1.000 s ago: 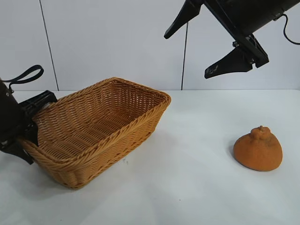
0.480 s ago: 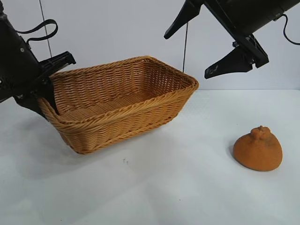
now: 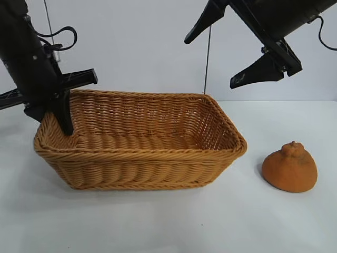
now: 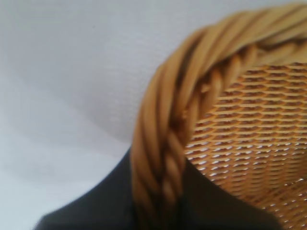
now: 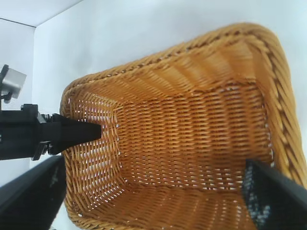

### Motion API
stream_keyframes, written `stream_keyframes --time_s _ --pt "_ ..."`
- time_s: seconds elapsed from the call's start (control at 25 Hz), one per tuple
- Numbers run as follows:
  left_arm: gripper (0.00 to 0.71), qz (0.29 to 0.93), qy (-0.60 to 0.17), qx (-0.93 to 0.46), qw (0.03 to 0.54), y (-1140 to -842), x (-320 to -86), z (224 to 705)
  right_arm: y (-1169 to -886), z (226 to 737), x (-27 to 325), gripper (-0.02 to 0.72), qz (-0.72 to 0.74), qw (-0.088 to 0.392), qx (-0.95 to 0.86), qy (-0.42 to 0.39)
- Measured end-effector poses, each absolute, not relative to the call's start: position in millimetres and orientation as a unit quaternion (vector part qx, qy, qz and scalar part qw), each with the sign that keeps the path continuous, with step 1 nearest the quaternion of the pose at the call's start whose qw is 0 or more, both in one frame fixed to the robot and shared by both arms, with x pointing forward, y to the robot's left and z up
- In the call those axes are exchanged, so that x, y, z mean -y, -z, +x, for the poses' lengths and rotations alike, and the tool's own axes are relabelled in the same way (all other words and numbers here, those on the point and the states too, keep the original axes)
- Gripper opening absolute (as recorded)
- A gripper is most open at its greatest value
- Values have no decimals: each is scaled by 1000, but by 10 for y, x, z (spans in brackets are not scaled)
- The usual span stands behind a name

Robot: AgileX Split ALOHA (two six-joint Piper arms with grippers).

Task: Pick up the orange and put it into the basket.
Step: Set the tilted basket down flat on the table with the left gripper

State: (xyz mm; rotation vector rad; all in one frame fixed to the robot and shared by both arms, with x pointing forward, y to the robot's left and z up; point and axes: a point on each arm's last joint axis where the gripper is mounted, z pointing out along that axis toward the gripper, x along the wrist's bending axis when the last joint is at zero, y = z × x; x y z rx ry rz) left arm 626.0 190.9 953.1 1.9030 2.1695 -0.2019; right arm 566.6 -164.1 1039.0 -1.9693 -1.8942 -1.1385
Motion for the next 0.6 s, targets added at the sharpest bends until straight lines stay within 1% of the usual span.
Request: stream_keyframes --time_s 0.28,0.48,0.6 --pt "85 669 75 -729 123 -9393 -1887 6307 -10390 5666 1641 683 -663 91 637 383" --pt "85 659 85 -737 123 -9153 -1858 6367 -10390 5666 1642 683 -662 91 637 383" --pt "85 660 88 -734 130 -9096 -1839 6387 -10390 5666 1642 683 -662 91 637 383"
